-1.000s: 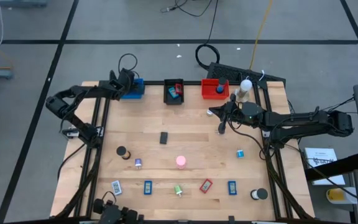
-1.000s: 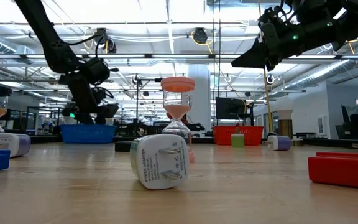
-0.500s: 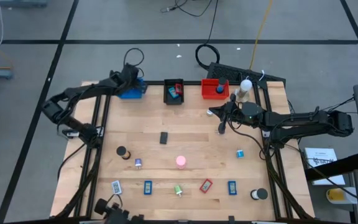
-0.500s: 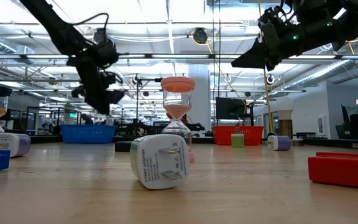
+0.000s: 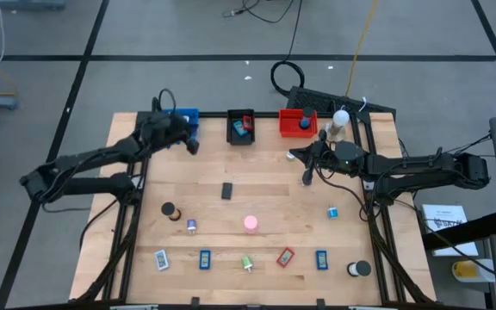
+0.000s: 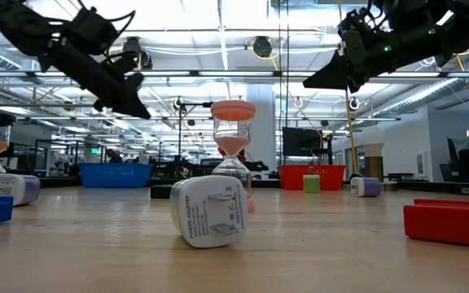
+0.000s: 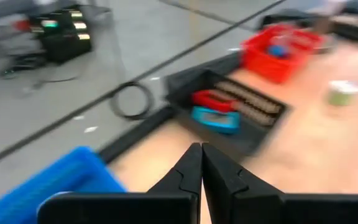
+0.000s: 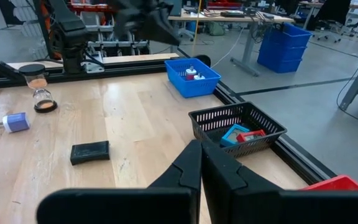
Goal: Pick & Place Office items
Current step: Put the black digital clock into the black bin
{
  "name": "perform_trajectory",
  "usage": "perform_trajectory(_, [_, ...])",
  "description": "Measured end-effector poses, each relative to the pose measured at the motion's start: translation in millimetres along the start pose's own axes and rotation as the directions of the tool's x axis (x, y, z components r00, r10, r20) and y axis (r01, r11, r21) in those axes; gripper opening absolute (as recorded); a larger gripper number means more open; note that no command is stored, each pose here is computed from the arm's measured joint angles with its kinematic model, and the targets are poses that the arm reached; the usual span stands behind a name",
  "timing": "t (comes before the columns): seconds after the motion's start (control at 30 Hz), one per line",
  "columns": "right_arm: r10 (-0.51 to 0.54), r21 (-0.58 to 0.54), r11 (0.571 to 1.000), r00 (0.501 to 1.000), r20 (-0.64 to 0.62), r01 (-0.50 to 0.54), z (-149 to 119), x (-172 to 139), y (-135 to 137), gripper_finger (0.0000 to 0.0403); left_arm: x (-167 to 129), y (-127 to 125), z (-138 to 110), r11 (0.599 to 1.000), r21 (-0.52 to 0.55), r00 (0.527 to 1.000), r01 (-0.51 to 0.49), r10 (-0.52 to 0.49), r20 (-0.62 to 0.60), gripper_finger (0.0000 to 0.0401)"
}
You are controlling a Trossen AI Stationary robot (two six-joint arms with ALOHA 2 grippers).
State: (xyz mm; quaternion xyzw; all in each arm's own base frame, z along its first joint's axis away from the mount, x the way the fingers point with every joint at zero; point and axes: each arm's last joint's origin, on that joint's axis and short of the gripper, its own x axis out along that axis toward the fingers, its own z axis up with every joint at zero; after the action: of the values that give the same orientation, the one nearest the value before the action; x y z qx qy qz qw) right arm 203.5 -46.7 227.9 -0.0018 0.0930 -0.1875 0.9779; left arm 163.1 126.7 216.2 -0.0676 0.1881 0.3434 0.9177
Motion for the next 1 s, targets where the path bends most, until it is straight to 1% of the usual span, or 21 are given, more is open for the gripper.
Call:
perform_trajectory(0.13, [0.012, 0.016, 1.000, 1.000, 0.000, -0.011, 0.0, 0.0, 0.4, 0.0001, -3.1, -17.6, -19.5, 0.991, 0.024, 0.991, 0.128, -0.129, 0.022, 0.0004])
perform_trajectory(0.23, [0.036, 0.020, 0.999, 0.999, -0.001, -0.036, -0.1, 0.0, 1.1, 0.0001, -2.4, -34.2, -33.2, 0.976, 0.062, 0.971, 0.210, -0.216, 0.105, 0.0009])
perform_trajectory(0.3, [0.050, 0.020, 0.999, 0.999, -0.002, -0.050, -0.2, 0.0, 1.5, 0.0002, -2.4, -45.3, -42.9, 0.961, 0.084, 0.951, 0.265, -0.274, 0.144, 0.0010])
perform_trajectory(0.37, [0.050, 0.020, 0.999, 0.999, -0.002, -0.050, -0.2, -0.1, 1.6, 0.0001, -2.5, -56.9, -49.5, 0.942, 0.105, 0.931, 0.318, -0.331, 0.154, 0.0008])
perform_trajectory(0.47, [0.050, 0.020, 0.999, 0.999, -0.003, -0.050, -0.3, -0.1, 1.6, 0.0001, -2.3, -75.0, -54.8, 0.911, 0.136, 0.905, 0.389, -0.405, 0.130, 0.0003])
perform_trajectory(0.57, [0.050, 0.020, 0.999, 0.999, -0.003, -0.050, -0.3, -0.1, 1.6, 0.0001, -0.5, -94.5, -57.5, 0.899, 0.166, 0.902, 0.404, -0.422, 0.094, 0.0009])
perform_trajectory(0.63, [0.050, 0.020, 0.999, 0.999, -0.005, -0.050, -0.5, -0.1, 1.6, 0.0001, 0.5, -106.6, -59.0, 0.900, 0.195, 0.908, 0.391, -0.411, 0.079, 0.0013])
perform_trajectory(0.7, [0.050, 0.020, 0.999, 0.999, -0.005, -0.050, -0.5, -0.1, 1.6, 0.0001, 2.1, -116.5, -60.8, 0.908, 0.199, 0.920, 0.368, -0.387, 0.065, 0.0012])
perform_trajectory(0.77, [0.050, 0.019, 0.999, 0.999, -0.009, -0.050, -0.8, -0.1, 1.6, 0.0001, 4.3, -124.4, -61.2, 0.928, 0.142, 0.933, 0.345, -0.356, 0.062, 0.0009])
perform_trajectory(0.83, [0.050, 0.019, 0.999, 0.999, -0.014, -0.050, -1.4, -0.1, 1.6, 0.0001, 5.1, -130.7, -61.3, 0.944, 0.037, 0.942, 0.328, -0.329, 0.062, 0.0007])
perform_trajectory(0.9, [0.050, 0.018, 0.999, 0.999, -0.018, -0.050, -1.7, -0.1, 1.6, 0.0001, 4.1, -138.8, -62.6, 0.938, -0.035, 0.938, 0.346, -0.344, 0.052, 0.0009])
perform_trajectory(1.0, [0.050, 0.018, 0.999, 0.999, -0.017, -0.049, -1.7, -0.1, 1.6, 0.0001, -1.6, -153.3, -67.0, 0.931, -0.067, 0.933, 0.360, -0.360, 0.016, 0.0031])
